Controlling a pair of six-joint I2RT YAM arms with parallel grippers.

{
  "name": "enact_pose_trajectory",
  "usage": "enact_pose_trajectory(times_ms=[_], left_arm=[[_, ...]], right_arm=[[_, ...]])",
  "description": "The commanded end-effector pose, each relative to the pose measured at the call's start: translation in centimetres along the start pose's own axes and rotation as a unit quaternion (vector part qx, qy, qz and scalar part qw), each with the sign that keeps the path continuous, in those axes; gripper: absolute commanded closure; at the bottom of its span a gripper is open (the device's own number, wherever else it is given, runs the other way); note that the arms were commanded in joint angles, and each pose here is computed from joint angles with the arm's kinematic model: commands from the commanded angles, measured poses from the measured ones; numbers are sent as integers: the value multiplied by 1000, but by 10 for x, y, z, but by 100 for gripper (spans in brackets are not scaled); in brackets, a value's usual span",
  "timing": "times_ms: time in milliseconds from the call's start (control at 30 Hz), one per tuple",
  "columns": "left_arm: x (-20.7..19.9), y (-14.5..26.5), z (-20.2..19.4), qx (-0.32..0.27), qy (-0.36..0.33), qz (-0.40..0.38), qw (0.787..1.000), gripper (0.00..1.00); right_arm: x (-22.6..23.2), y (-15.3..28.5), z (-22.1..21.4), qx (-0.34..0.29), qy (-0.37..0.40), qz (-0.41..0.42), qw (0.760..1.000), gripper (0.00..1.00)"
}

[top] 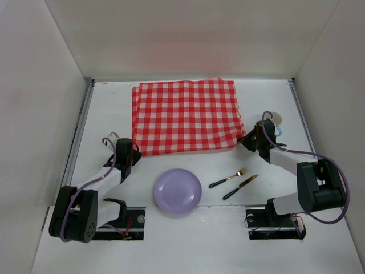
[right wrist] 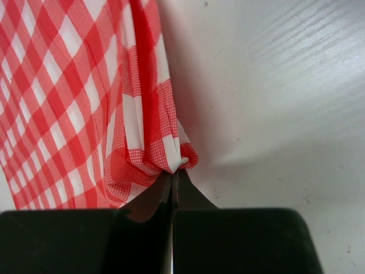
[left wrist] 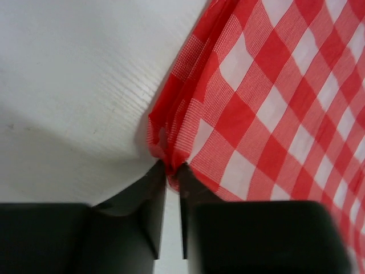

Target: Set the dinner table for one person

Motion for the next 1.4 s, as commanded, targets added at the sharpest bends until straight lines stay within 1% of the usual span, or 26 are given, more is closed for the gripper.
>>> enact_pose_trajectory(times_ms=[0,67,233,367,600,633,733,800,833,867,900,1000,1100,1167,1233,1367], left_arm=[[-12,-8,24,-62,6,0,998,94],[-6,-11,27,-81,11,9,997,100],[5,-8,41,-111,49,20,992,100],[2,-2,44,-121,49,9,991,100],[18,3,38,-120,48,21,991,100],[21,4,37,-118,48,24,992,100],[25,5,33,-113,46,25,992,100],[25,7,28,-107,41,23,993,98],[25,9,27,-106,43,21,993,95],[25,11,25,-104,41,18,994,91],[23,13,25,-106,41,12,993,88],[14,28,32,-121,45,-16,991,70],[3,49,48,-151,52,-46,986,60],[-3,63,58,-170,53,-60,982,58],[-14,71,63,-177,45,-75,980,57],[-48,64,48,-135,9,-101,986,53]], right_arm=[[11,4,4,-5,12,19,1000,99],[7,4,3,-3,12,16,1000,100],[-8,10,20,-26,5,-5,1000,100],[-18,14,30,-46,3,-24,999,100],[-52,26,33,-84,4,-89,992,100],[-54,26,30,-82,9,-95,992,100],[-58,24,12,-52,18,-104,993,100],[-61,23,5,-35,19,-105,994,100],[-61,24,4,-33,20,-104,994,98],[-59,26,5,-38,21,-101,994,94],[-56,30,5,-41,22,-97,994,88],[-49,47,13,-66,29,-88,994,69],[-36,72,27,-102,43,-81,990,56],[-24,86,32,-117,56,-70,989,51],[-8,92,30,-115,73,-51,989,49],[35,79,16,-86,105,-1,991,48]])
Point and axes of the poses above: each gripper's point midway between its finger pads, its own y axis back along the fingers, its own x axis along the line the jaws close on, z = x × y, the point moved 4 cm from there along y, back along the fingers, and after that the axes turned 1 degree about -y, right-handed, at the moved point
